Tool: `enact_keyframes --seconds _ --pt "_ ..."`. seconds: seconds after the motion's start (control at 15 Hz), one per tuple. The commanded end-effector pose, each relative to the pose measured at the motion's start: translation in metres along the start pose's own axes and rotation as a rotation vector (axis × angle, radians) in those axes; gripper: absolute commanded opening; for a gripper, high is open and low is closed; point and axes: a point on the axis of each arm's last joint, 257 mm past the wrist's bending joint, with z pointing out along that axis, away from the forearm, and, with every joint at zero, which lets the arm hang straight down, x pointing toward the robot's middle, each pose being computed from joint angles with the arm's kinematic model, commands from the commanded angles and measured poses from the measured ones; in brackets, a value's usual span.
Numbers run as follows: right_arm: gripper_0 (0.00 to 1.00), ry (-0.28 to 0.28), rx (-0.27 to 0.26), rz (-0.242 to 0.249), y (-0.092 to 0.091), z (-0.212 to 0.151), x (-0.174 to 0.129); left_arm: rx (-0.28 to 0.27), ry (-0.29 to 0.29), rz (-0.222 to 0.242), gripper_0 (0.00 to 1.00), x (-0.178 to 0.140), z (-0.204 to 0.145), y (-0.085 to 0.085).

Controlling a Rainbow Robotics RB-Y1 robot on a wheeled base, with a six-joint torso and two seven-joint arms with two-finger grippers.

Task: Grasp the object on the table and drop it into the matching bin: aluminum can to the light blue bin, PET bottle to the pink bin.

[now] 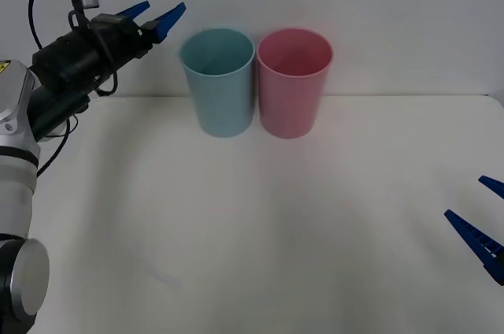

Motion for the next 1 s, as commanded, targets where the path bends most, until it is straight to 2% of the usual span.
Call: enact_keyframes --seconds 0.07,0.27,0.6,0.8,1.0 --pt "1.0 0.0 0.0 0.0 0.0 0.0 0.0 -0.021 -0.031 0.005 1.0 0.002 -0.033 0.006" --pt "1.0 0.0 0.0 0.0 0.0 0.0 0.0 -0.031 -0.056 0.02 1.0 0.0 -0.072 0.009" --pt "1.0 0.0 0.0 0.0 0.0 0.0 0.0 -0.038 -0.022 0.065 1.0 0.013 -0.151 0.018" --pt "1.0 0.0 0.0 0.0 0.0 0.0 0.0 -0.051 0.006 0.115 1.0 0.018 -0.195 0.016" --pt "1.0 0.0 0.0 0.0 0.0 0.0 0.0 -0.048 0.064 0.175 1.0 0.023 -0.235 0.016"
